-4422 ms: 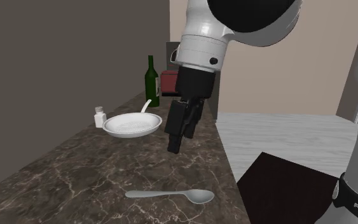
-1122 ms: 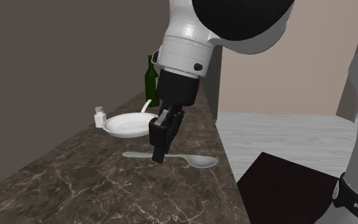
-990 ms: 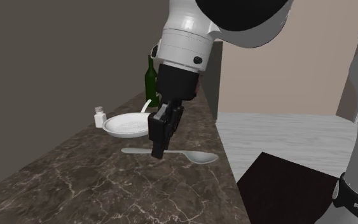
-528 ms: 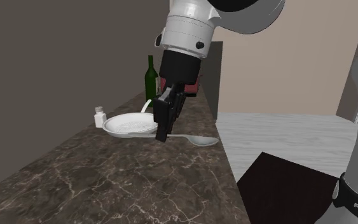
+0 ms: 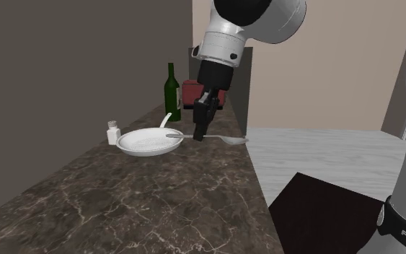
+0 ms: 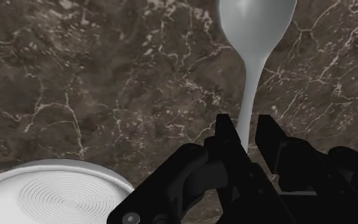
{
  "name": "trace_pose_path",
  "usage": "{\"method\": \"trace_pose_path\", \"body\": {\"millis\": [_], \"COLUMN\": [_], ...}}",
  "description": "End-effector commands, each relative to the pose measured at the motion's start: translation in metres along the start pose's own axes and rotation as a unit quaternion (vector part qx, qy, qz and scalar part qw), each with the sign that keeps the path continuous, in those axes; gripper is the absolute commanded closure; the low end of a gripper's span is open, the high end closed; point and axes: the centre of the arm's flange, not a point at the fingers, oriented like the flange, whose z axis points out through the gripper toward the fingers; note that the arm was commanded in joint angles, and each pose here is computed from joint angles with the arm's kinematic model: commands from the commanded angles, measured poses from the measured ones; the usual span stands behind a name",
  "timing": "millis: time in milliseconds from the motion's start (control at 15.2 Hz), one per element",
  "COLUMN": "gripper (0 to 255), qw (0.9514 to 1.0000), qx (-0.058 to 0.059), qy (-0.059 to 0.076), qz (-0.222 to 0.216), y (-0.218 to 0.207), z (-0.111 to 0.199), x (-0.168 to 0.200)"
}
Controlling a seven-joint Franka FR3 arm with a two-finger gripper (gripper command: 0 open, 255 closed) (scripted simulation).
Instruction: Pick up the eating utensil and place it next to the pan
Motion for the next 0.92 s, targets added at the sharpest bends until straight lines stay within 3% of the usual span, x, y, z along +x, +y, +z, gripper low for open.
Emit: {"method": "trace_pose_path", "body": {"millis": [0,858], "gripper": [255,255], "qw": [1.0,1.0], "qx": [0.0,0.0], "qy": [0.0,0.0], "qz": [-0.001,-0.001], "y": [0.029,0.208], "z": [-0.004,-0.024], "x": [0.003,0.014]}}
